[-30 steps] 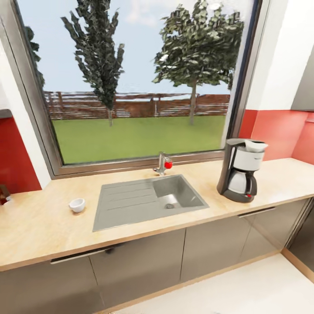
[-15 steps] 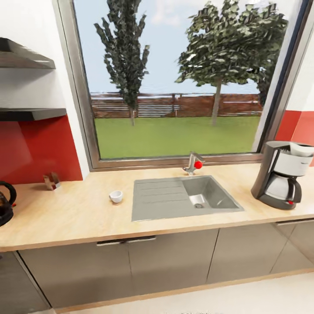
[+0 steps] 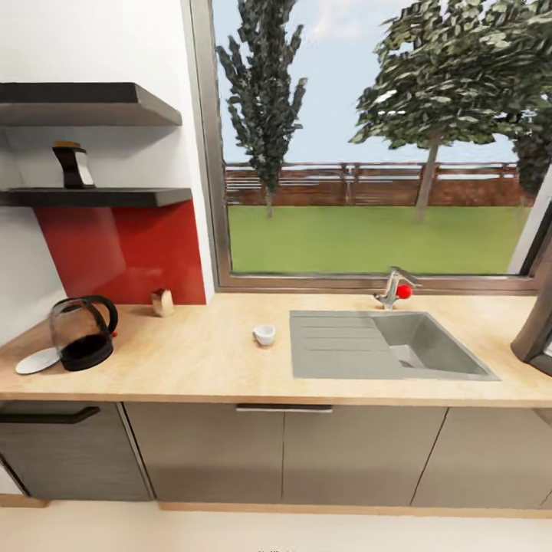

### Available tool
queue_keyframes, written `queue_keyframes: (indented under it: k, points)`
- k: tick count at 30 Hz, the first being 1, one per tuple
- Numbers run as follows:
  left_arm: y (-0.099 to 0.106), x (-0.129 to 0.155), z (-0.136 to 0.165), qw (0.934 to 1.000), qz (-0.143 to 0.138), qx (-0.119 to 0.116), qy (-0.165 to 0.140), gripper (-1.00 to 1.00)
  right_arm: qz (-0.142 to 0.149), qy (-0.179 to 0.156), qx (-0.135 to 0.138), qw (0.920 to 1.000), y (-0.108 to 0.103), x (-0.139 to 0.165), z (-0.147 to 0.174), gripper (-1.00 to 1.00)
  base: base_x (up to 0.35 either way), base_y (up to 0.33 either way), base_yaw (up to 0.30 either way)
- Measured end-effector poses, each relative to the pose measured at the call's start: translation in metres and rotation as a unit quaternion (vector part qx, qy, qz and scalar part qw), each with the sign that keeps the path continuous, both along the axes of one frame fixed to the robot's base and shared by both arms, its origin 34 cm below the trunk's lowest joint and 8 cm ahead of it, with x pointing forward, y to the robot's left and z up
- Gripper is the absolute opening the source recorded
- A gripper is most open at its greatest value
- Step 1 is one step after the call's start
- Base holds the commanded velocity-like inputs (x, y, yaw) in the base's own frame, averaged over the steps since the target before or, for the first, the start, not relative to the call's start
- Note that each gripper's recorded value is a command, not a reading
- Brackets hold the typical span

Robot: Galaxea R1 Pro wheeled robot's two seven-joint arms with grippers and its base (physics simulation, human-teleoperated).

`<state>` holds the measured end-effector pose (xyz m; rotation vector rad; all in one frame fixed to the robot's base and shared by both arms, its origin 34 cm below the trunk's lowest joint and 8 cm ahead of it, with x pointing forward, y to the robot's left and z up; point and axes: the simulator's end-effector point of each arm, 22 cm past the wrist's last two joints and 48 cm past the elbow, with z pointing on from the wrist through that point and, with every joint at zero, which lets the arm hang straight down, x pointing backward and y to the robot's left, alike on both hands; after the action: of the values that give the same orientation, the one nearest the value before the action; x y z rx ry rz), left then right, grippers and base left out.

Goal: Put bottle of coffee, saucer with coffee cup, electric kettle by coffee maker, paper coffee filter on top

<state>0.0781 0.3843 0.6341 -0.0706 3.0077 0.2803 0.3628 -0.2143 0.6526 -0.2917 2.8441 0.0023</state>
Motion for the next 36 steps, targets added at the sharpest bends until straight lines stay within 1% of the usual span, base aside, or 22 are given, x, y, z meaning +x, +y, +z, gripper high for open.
queue_keyframes:
  k: [3, 9, 11, 13, 17, 19, 24, 29, 36]
  points:
    - [0.001, 0.001, 0.0, 1.0, 0.0, 0.001, 0.0, 1.0, 0.001, 0.022, -0.001, 0.9998, -0.002, -0.032, -0.01, 1.0, -0.008, 0.307, 0.272]
    - [0.003, 0.002, 0.0, 1.0, 0.0, 0.002, 0.001, 1.0, 0.001, 0.038, -0.001, 0.9993, -0.001, -0.055, -0.016, 1.0, -0.001, 0.31, 0.263]
    - [0.005, 0.002, 0.001, 1.0, 0.002, 0.003, 0.001, 1.0, 0.001, 0.046, -0.002, 0.9989, -0.003, -0.067, -0.019, 1.0, 0.0, 0.311, 0.213]
    - [0.006, 0.001, 0.001, 1.0, 0.006, 0.004, 0.001, 1.0, 0.0, 0.056, -0.006, 0.9984, -0.009, -0.082, -0.022, 1.0, 0.0, 0.311, 0.185]
    - [0.007, 0.001, 0.001, 1.0, 0.008, 0.005, 0.001, 1.0, -0.003, 0.077, -0.021, 0.9968, -0.034, -0.115, -0.028, 1.0, 0.0, 0.311, 0.092]
    - [0.008, 0.001, 0.001, 0.9999, 0.008, 0.005, 0.001, 1.0, -0.003, 0.083, -0.024, 0.9962, -0.038, -0.126, -0.03, 1.0, 0.0, 0.311, 0.019]
    - [0.008, 0.0, 0.001, 0.9999, 0.008, 0.006, 0.002, 1.0, -0.003, 0.085, -0.026, 0.996, -0.039, -0.131, -0.03, 1.0, 0.0, 0.311, 0.005]
    - [0.01, 0.0, 0.002, 0.9999, 0.008, 0.007, 0.002, 1.0, -0.001, 0.084, -0.023, 0.9962, -0.034, -0.131, -0.03, 1.0, 0.0, 0.311, 0.001]
    - [0.011, 0.0, 0.002, 0.9999, 0.008, 0.008, 0.002, 1.0, -0.002, 0.084, -0.022, 0.9962, -0.033, -0.131, -0.03, 1.0, 0.0, 0.311, 0.0]
